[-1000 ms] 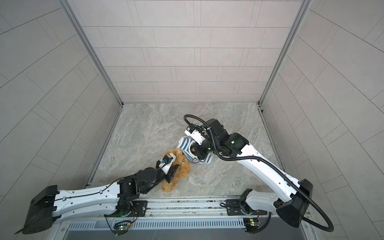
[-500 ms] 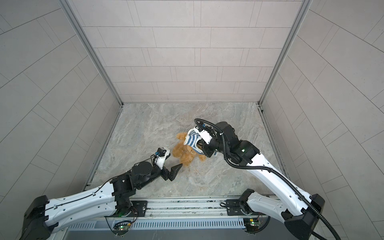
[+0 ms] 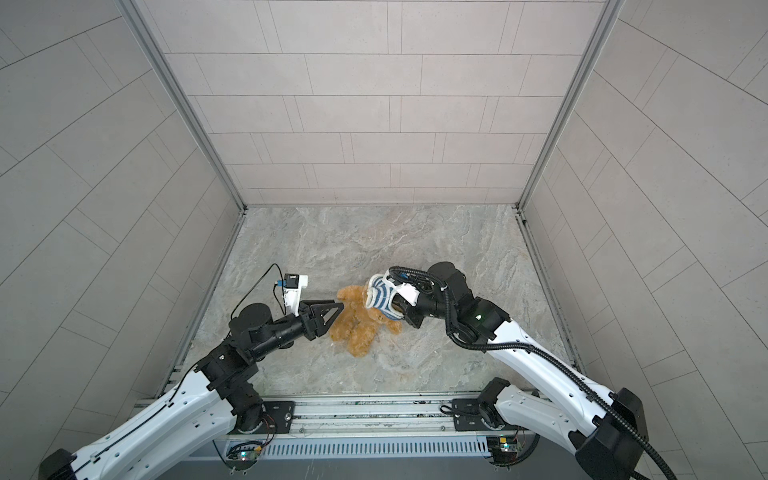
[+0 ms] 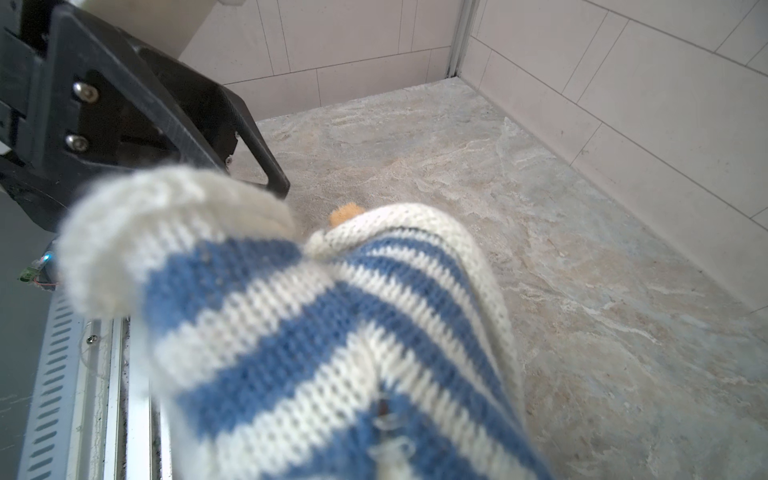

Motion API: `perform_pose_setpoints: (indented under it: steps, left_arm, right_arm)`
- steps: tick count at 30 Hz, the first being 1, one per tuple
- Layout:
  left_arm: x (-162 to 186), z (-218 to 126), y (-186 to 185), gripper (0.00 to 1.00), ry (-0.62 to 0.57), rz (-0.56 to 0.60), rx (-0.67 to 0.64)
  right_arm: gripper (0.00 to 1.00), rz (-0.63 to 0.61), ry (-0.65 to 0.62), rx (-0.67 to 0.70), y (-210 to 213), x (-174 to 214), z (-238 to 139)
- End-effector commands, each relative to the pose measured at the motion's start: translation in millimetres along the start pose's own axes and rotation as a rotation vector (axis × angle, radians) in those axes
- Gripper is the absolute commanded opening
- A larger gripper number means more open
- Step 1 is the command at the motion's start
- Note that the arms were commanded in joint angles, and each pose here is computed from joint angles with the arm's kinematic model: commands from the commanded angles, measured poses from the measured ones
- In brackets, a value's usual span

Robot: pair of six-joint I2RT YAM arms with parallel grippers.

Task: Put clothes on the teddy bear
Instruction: 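Lay the bear on its side with the left gripper while the right holds the sweater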

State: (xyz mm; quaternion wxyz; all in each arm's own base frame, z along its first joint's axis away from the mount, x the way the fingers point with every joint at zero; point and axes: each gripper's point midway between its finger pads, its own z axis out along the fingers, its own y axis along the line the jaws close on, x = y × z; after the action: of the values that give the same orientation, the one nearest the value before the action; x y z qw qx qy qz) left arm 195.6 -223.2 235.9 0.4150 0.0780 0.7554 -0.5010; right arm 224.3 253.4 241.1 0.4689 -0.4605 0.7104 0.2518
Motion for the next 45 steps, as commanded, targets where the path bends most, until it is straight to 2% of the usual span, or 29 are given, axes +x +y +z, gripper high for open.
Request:
perform_pose_setpoints:
  steps: [1, 3, 7, 11, 17, 22, 30, 38, 45]
  left_arm:
    - [-18.6, 1.5, -34.9, 0.49, -0.002, -0.072, 0.125]
    - [-19.7, 6.9, -33.9, 0.43, 0.004, -0.095, 0.123]
    - [-23.3, 10.9, -43.3, 0.4, -0.002, -0.125, 0.184]
    - [-20.5, 9.8, -51.3, 0.4, 0.019, -0.133, 0.215]
    - [-6.4, 13.9, -66.6, 0.39, 0.092, -0.055, 0.195]
    - [-3.1, 19.2, -70.5, 0.34, 0.102, -0.061, 0.216]
    - [-2.7, 20.3, -68.5, 0.32, 0.108, -0.049, 0.191]
    - [7.0, 24.4, -70.6, 0.23, 0.139, -0.044, 0.181]
    - [7.8, 17.9, -67.4, 0.11, 0.135, -0.037, 0.157]
  right_arm:
    - [0.0, -0.144, -0.154, -0.043, 16.6, -34.4, -5.6]
    - [0.0, -0.197, -0.204, -0.044, 25.7, -35.2, -7.5]
    - [0.0, -0.243, -0.263, -0.022, 31.1, -35.1, -12.6]
    - [0.0, -0.238, -0.247, -0.023, 31.5, -30.5, -12.4]
    - [0.0, -0.237, -0.238, -0.04, 35.3, -29.0, -10.7]
    - [0.0, -0.25, -0.226, -0.044, 39.9, -27.9, -9.7]
    - [0.0, -0.279, -0.209, -0.045, 44.8, -24.8, -11.5]
    - [0.0, -0.299, -0.198, -0.013, 42.4, -26.0, -10.3]
    - [0.0, -0.329, -0.175, -0.003, 44.4, -22.5, -9.4]
